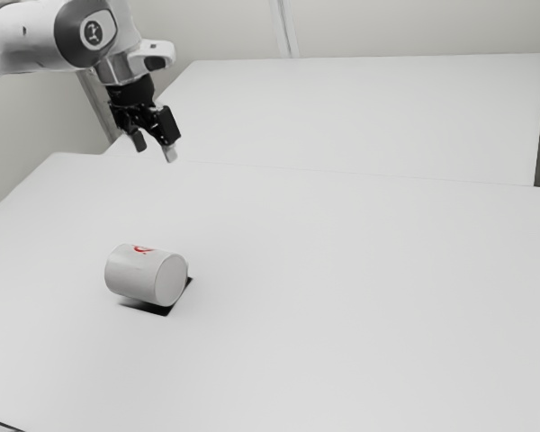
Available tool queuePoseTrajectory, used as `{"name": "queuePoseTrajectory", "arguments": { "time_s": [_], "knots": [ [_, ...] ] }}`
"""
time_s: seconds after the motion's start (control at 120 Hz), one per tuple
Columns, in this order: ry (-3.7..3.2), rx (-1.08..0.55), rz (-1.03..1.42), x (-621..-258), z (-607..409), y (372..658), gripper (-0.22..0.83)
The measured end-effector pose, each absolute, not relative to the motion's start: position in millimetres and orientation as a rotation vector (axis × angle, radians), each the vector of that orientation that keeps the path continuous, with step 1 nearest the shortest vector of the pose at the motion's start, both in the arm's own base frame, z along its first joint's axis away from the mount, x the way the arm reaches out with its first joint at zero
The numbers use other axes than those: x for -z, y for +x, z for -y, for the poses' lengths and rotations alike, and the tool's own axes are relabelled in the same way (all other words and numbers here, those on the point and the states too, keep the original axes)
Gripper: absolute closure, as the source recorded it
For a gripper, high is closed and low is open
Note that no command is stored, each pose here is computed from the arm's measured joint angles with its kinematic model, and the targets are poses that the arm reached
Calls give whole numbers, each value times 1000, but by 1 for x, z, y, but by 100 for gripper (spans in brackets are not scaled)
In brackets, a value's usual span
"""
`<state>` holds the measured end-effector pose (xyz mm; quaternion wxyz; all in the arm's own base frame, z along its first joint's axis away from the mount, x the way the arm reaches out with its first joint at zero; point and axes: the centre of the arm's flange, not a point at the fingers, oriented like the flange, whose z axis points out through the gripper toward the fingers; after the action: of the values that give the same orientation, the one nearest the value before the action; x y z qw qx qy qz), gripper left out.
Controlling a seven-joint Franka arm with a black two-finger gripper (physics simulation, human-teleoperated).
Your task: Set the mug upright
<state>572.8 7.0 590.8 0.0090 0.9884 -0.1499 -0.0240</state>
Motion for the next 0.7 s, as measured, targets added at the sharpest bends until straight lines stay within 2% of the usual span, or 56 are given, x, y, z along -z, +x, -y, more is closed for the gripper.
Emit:
{"name": "queuePoseTrajectory", "arguments": {
  "time_s": [0.158,0.342,0.525,0.7],
  "knots": [
    [3079,63,387,-587,-35,568,2],
    [2887,142,160,-555,-97,554,2],
    [2702,261,-35,-497,-187,541,2],
    [2560,337,-31,-434,-225,538,2]
  ]
}}
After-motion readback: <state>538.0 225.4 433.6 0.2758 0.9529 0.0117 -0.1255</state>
